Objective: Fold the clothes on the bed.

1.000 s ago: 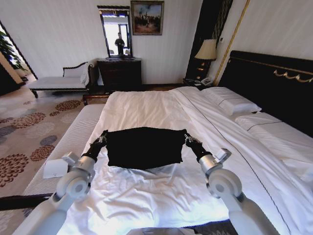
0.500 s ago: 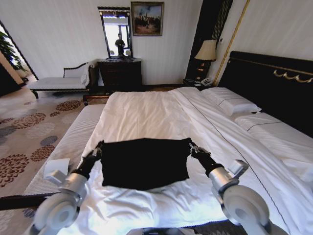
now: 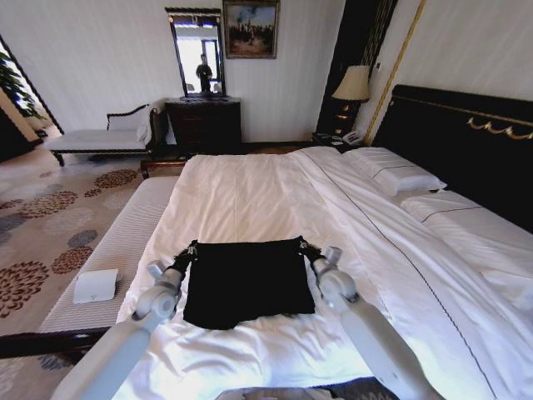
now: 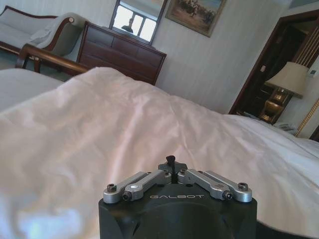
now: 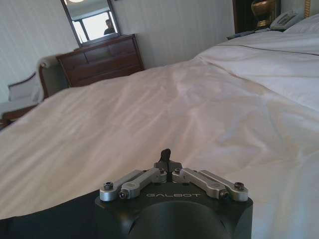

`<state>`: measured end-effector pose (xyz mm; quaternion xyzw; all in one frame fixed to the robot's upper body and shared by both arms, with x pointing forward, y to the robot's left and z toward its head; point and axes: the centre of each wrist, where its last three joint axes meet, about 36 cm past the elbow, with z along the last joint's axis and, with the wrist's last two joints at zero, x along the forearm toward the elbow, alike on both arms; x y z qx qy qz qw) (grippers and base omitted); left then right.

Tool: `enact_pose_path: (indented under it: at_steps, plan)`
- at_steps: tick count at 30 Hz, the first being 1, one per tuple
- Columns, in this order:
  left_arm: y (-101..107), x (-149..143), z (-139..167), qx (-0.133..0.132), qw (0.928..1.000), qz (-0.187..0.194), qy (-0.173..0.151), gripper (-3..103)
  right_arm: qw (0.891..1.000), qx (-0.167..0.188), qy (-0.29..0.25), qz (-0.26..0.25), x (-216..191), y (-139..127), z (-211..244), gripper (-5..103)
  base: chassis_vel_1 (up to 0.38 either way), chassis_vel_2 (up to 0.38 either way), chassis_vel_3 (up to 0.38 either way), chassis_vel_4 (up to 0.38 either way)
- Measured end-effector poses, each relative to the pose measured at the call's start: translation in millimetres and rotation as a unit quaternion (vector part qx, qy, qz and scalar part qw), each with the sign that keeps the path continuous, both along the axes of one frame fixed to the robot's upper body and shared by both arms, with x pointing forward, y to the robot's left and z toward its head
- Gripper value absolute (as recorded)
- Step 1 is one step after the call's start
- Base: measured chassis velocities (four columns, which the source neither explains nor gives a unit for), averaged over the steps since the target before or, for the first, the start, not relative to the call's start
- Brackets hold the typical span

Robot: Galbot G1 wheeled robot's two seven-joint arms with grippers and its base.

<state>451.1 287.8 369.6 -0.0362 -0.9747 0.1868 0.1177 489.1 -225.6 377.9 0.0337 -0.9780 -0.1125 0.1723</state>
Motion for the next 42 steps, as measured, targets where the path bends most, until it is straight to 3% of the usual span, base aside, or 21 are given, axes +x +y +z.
enact_pose_path:
  at_steps: [4, 9, 18, 28, 35, 42]
  plan:
    - [-6, 17, -11, 0.001, 1.0, 0.001, -0.005, 0, 1.0, -0.013, -0.001, -0.001, 10, 5, -15, 0, 0.0, 0.0, 0.0, 0.0]
    - [-10, 70, -27, 0.01, 0.9995, 0.023, -0.017, 0, 0.999, -0.034, -0.012, -0.011, 42, 24, -36, 0, 0.0, 0.0, 0.0, 0.0]
    - [-2, 89, -29, 0.008, 0.9987, 0.046, -0.019, 0, 0.996, -0.072, -0.038, -0.027, 67, 29, -46, 0, 0.0, 0.0, 0.0, 0.0]
    - [1, 74, -42, 0.011, 0.9984, 0.053, -0.018, 0, 0.994, -0.09, -0.041, -0.042, 54, 25, -72, 0, 0.0, 0.0, 0.0, 0.0]
    - [-11, 35, -41, 0.003, 0.9986, 0.038, -0.036, 0, 0.989, -0.12, -0.084, -0.012, -3, 25, -96, 0, 0.0, 0.0, 0.0, 0.0]
    - [-3, 7, -40, 0.005, 0.9972, 0.051, -0.054, 0, 0.98, -0.154, -0.125, 0.003, -38, 26, -104, 0, 0.0, 0.0, 0.0, 0.0]
